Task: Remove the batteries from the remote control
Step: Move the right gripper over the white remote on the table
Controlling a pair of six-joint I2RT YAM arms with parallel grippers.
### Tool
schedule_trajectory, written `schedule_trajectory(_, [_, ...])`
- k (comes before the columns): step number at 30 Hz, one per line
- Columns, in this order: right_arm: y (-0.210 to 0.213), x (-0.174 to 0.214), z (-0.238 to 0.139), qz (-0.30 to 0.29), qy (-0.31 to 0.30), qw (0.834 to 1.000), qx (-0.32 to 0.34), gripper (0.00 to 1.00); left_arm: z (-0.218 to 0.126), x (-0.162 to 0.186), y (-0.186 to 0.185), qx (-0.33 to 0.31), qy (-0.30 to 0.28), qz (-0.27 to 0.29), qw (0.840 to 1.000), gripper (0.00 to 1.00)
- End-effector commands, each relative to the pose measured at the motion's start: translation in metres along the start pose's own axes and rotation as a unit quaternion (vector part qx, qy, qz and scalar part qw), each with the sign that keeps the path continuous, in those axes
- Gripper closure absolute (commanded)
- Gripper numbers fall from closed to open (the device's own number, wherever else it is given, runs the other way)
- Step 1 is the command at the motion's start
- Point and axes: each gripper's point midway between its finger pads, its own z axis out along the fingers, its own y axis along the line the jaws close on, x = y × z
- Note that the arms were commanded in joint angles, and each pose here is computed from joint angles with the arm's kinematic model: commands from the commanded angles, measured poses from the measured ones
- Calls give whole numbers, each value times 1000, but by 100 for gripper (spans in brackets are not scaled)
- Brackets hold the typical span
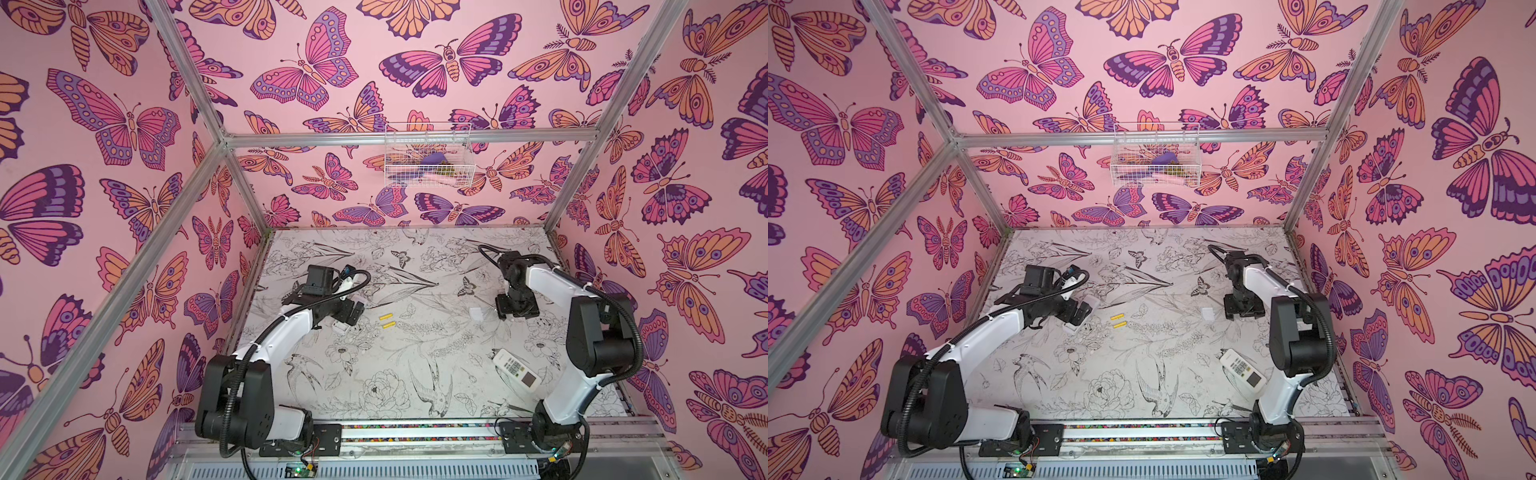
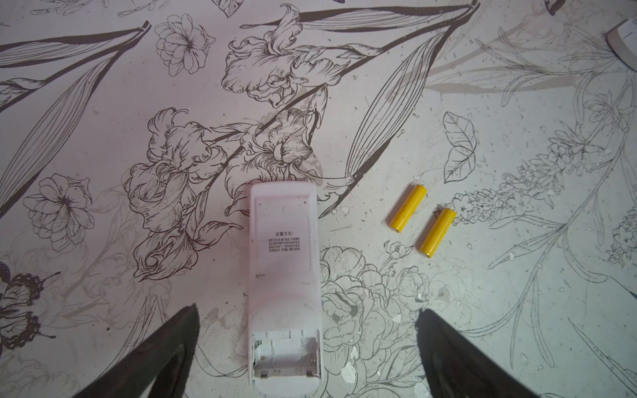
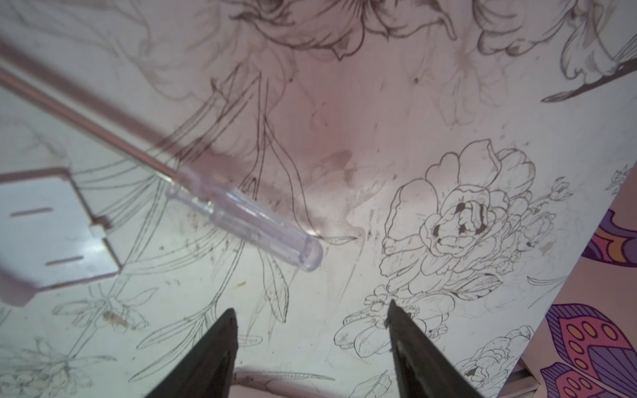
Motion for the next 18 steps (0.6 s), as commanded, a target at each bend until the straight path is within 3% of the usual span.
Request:
schedule_trajectory(1, [11, 13, -16, -44, -23, 998, -24, 30, -3, -2, 0, 4, -5, 0, 1000, 0])
schedule_trajectory(11, [59, 42, -35, -171, -66, 978, -99, 31, -6, -8, -3, 12, -11, -8, 1000, 0])
schedule_trajectory(18, [74, 69, -31, -282, -49, 953, -101, 31, -6, -7, -1, 7, -8, -5, 1000, 0])
